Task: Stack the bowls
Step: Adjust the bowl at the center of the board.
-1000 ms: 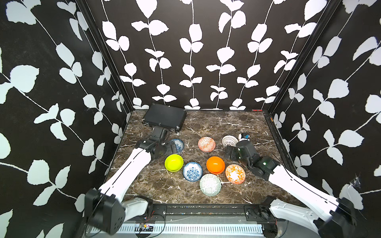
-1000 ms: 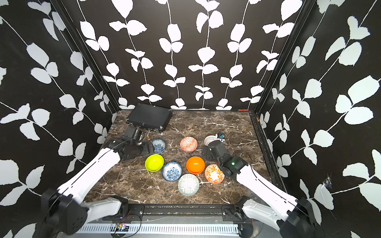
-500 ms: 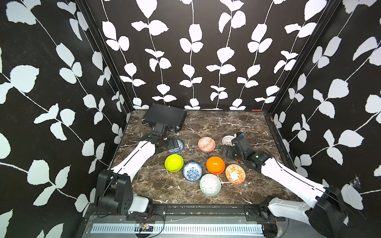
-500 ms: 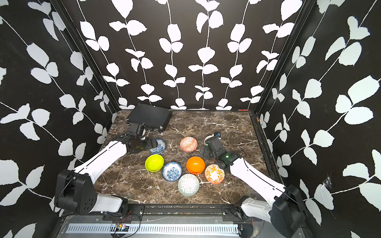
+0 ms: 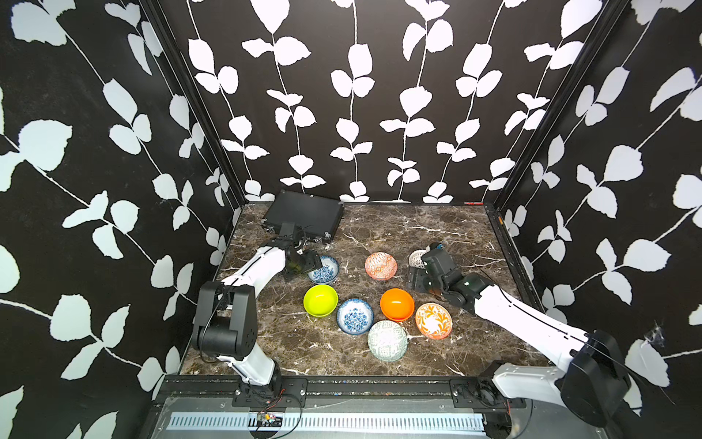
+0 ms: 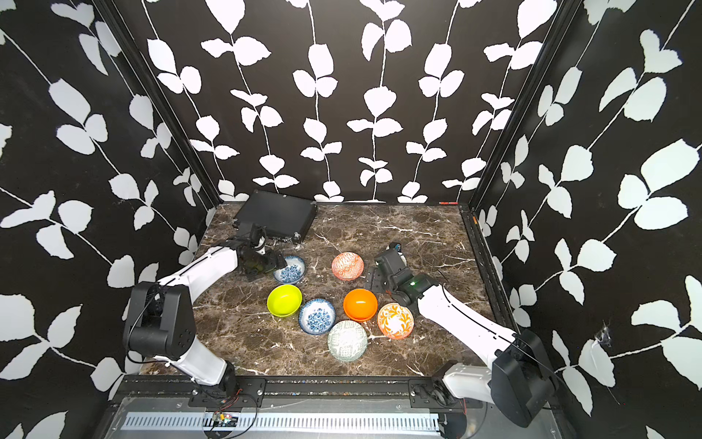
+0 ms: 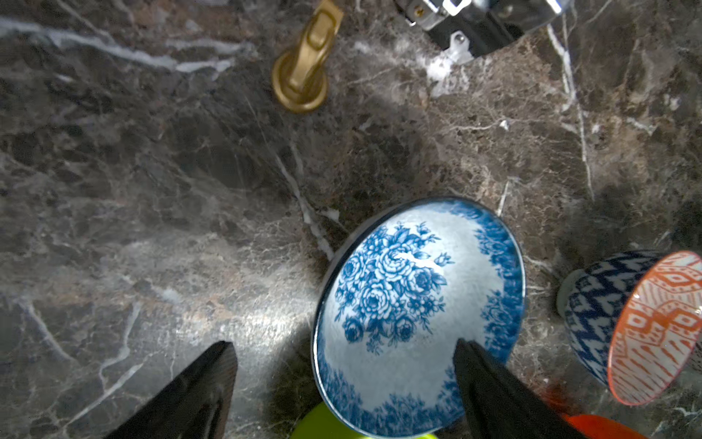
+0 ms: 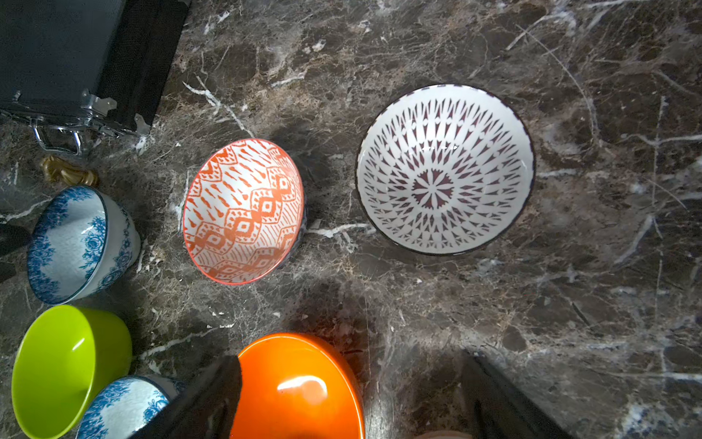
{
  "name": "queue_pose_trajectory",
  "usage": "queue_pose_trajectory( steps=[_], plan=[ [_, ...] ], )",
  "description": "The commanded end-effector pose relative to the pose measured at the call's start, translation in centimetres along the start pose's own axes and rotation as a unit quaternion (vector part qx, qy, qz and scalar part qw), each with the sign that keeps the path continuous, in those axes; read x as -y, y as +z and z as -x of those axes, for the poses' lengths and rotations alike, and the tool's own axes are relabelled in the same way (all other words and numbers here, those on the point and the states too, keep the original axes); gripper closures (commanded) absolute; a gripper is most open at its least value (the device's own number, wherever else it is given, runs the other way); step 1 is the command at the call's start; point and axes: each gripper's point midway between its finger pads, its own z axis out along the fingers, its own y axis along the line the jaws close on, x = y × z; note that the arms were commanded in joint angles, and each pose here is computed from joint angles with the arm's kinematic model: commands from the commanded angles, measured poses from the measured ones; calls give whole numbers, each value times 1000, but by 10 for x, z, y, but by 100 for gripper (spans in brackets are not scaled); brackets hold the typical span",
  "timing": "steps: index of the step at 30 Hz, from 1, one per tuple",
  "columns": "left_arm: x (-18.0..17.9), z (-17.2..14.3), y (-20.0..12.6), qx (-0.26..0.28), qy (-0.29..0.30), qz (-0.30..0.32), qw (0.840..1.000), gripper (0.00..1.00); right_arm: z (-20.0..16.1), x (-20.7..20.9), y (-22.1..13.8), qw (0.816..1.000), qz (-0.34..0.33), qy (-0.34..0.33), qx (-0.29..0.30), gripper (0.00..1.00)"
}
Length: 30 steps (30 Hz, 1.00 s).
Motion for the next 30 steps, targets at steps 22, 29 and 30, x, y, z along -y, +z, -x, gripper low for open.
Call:
queue_pose_trajectory(
  steps=[22, 29, 30],
  plan=[
    [0, -6, 18, -56, 10, 9, 998, 50, 7, -2, -7, 1000, 13, 7, 21, 8],
    [0, -7, 22, -66, 9, 10, 998, 68, 8, -1, -10, 999, 16, 9, 26, 8],
    [0, -8, 23, -69, 9, 10, 998, 71, 8, -1, -10, 999, 16, 9, 27, 8]
  ],
)
